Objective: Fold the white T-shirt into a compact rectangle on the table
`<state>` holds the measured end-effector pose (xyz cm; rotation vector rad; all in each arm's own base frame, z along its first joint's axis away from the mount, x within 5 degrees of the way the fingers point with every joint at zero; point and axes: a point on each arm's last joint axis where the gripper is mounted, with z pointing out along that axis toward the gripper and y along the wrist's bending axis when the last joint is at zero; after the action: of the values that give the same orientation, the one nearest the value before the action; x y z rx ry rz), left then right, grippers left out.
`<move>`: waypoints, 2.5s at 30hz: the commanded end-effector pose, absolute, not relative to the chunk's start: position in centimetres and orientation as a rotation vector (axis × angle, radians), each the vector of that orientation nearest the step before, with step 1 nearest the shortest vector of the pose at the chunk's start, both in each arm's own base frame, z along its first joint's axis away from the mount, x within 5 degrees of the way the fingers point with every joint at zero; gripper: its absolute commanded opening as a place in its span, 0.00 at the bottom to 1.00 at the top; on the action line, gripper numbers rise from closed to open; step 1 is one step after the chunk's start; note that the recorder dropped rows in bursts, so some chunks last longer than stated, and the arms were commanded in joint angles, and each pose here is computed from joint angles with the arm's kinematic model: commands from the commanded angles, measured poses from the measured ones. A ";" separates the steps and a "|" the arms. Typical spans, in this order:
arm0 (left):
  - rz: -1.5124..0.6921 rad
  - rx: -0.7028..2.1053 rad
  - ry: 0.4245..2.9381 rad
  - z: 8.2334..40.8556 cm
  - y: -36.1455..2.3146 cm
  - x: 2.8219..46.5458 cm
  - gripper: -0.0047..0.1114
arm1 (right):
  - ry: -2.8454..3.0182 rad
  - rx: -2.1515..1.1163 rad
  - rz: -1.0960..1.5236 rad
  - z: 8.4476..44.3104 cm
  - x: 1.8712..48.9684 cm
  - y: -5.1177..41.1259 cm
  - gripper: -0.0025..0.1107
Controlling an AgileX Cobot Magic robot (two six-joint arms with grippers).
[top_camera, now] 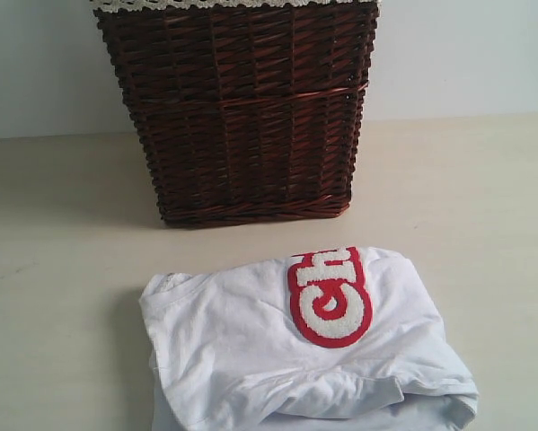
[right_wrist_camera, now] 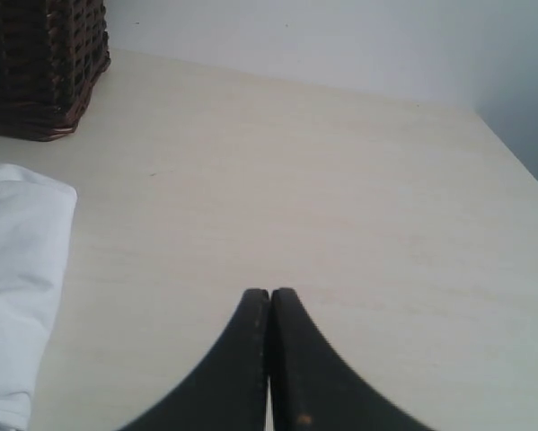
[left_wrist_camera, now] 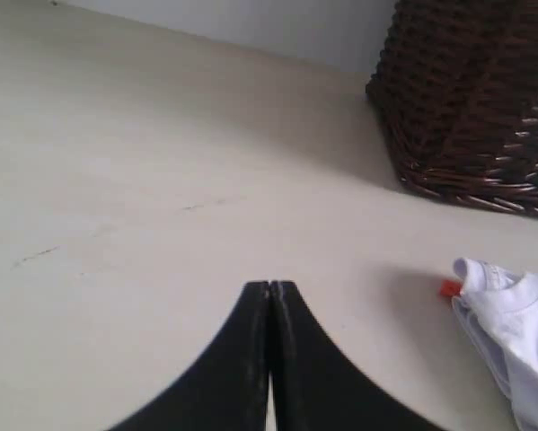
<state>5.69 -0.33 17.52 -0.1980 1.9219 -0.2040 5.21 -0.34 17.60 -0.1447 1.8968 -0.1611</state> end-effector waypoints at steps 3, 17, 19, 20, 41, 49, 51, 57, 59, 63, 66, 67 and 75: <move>-0.150 -0.117 1.849 18.1 -0.3 5.5 0.04 | 1.888 -0.146 -0.171 17.7 5.2 -0.4 0.02; -0.025 -0.065 1.839 18.1 0.0 5.3 0.04 | 1.888 -0.146 -0.171 17.7 5.2 -0.4 0.02; -0.028 -0.061 1.839 18.1 0.0 5.3 0.04 | 1.888 -0.146 -0.171 17.7 5.2 -0.4 0.02; -0.031 -0.056 1.839 18.1 0.0 5.3 0.04 | 1.888 -0.146 -0.171 17.7 5.2 -0.4 0.02; -0.029 -0.054 1.838 18.1 0.0 5.3 0.04 | 1.888 -0.146 -0.171 17.7 5.2 -0.4 0.02; -0.036 -0.064 1.837 18.1 0.0 5.3 0.04 | 1.888 -0.146 -0.171 17.7 5.2 -0.4 0.02; -0.070 -0.108 1.841 18.1 0.0 5.3 0.04 | 1.888 -0.146 -0.171 17.7 5.2 -0.4 0.02; -0.067 -0.104 1.841 18.1 0.0 5.3 0.04 | 1.888 -0.146 -0.171 17.7 5.2 -0.4 0.02; -0.067 -0.104 1.841 18.1 0.0 5.3 0.04 | 1.888 -0.146 -0.171 17.7 5.2 -0.4 0.02; -0.067 -0.104 1.841 18.1 0.0 5.3 0.04 | 1.888 -0.146 -0.171 17.7 5.2 -0.4 0.02; -0.067 -0.104 1.841 18.1 0.0 5.3 0.04 | 1.888 -0.146 -0.171 17.7 5.2 -0.4 0.02; -0.067 -0.104 1.841 18.1 0.0 5.3 0.04 | 1.888 -0.146 -0.171 17.7 5.2 -0.4 0.02; -0.067 -0.104 1.841 18.1 0.0 5.3 0.04 | 1.888 -0.146 -0.171 17.7 5.2 -0.4 0.02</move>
<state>5.34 0.00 17.89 -0.0925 1.8572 -0.0492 5.21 -0.34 17.60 -0.1447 1.8968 -0.1611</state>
